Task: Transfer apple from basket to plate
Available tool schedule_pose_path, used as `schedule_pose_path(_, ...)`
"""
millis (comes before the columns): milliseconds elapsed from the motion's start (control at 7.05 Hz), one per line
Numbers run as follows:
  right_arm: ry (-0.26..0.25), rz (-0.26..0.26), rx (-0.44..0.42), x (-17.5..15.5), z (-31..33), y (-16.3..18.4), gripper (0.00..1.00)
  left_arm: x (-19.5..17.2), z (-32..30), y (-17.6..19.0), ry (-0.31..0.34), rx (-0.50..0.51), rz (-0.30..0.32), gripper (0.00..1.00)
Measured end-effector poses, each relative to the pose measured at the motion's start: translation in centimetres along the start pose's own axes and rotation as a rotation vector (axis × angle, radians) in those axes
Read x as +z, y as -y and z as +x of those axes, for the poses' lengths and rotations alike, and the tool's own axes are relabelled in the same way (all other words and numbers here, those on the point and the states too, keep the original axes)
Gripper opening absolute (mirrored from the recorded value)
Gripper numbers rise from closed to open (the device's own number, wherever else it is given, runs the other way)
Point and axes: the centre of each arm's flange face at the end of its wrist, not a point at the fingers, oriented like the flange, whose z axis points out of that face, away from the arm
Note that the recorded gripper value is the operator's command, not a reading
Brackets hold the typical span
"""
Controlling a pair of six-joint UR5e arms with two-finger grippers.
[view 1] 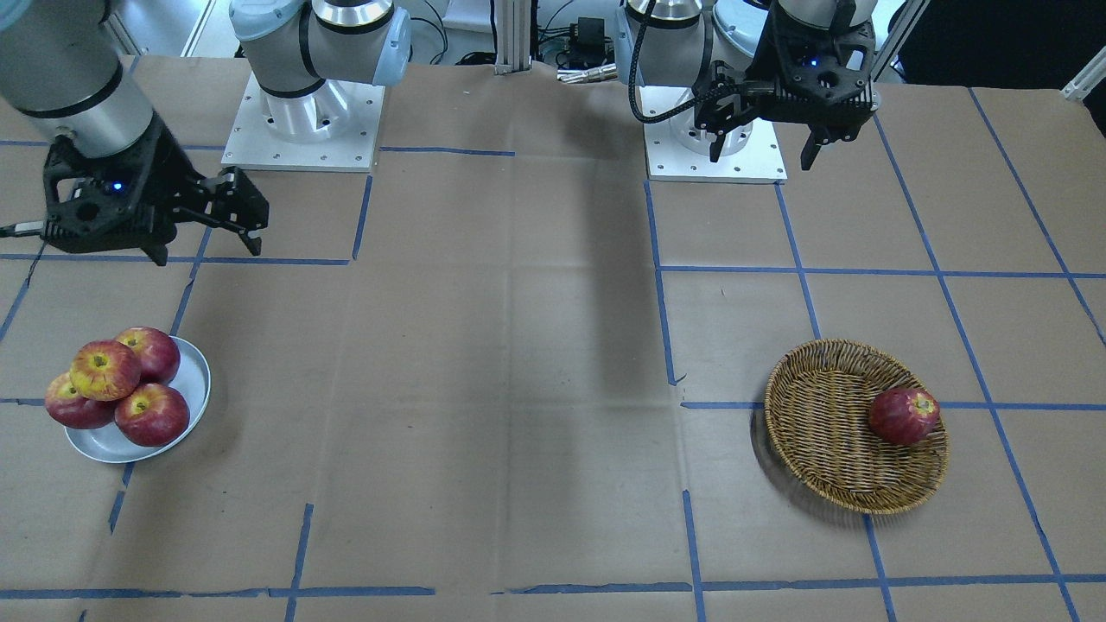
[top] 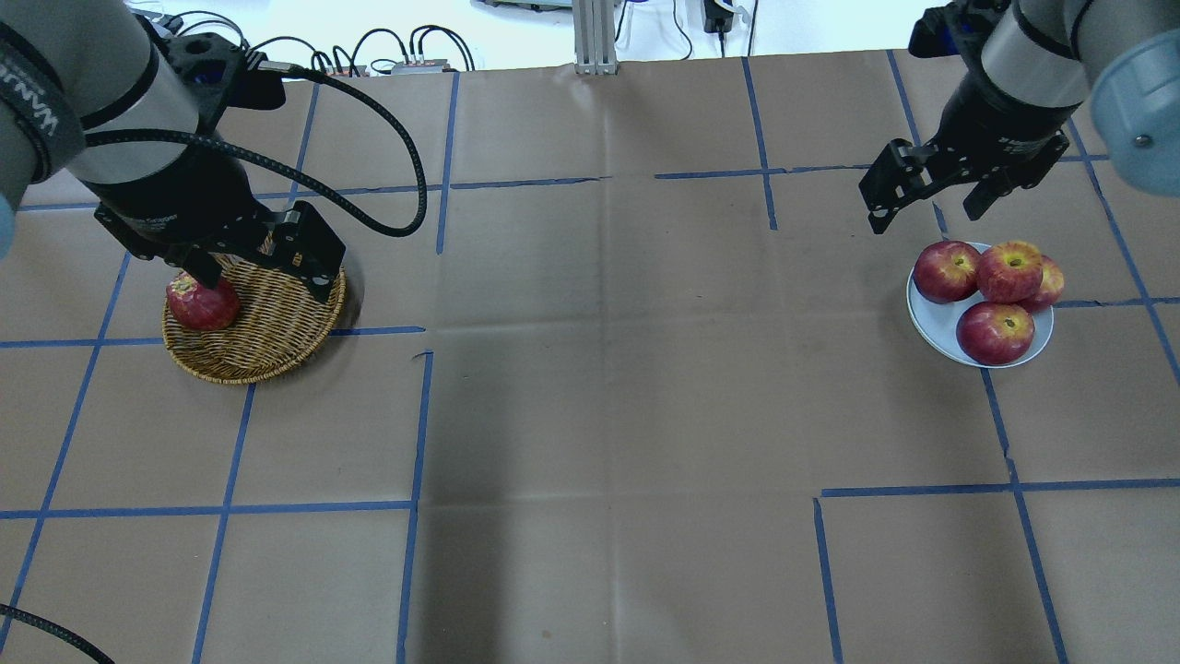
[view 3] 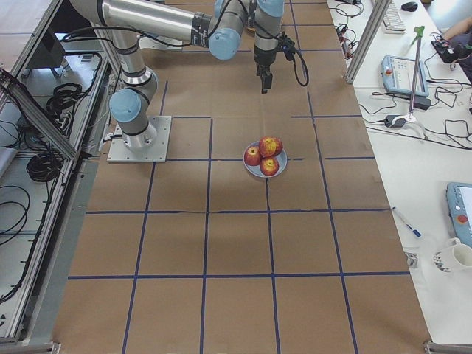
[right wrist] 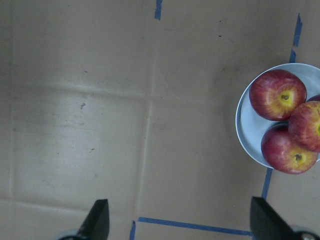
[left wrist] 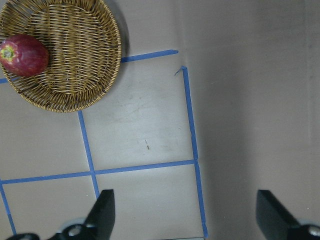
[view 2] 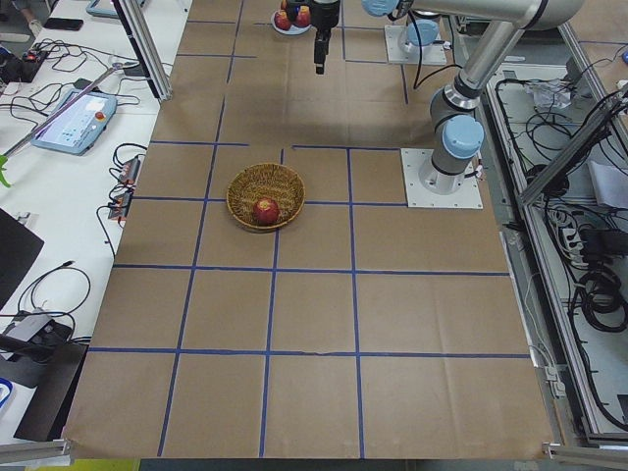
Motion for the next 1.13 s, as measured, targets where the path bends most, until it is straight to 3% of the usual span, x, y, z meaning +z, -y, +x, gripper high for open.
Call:
schedule_pose_path(567,-0.01,-0.009,0.081,-1.3,-4.3,-2.0,1.0,0.0,0.0,0.0,0.0,0.0,0.0,0.99)
schedule_pose_path(1134,-0.039,-0.007,0.086,-1.6,-4.2,-2.2,1.0,0.0,0.0,0.0,0.0,0.0,0.0,0.99)
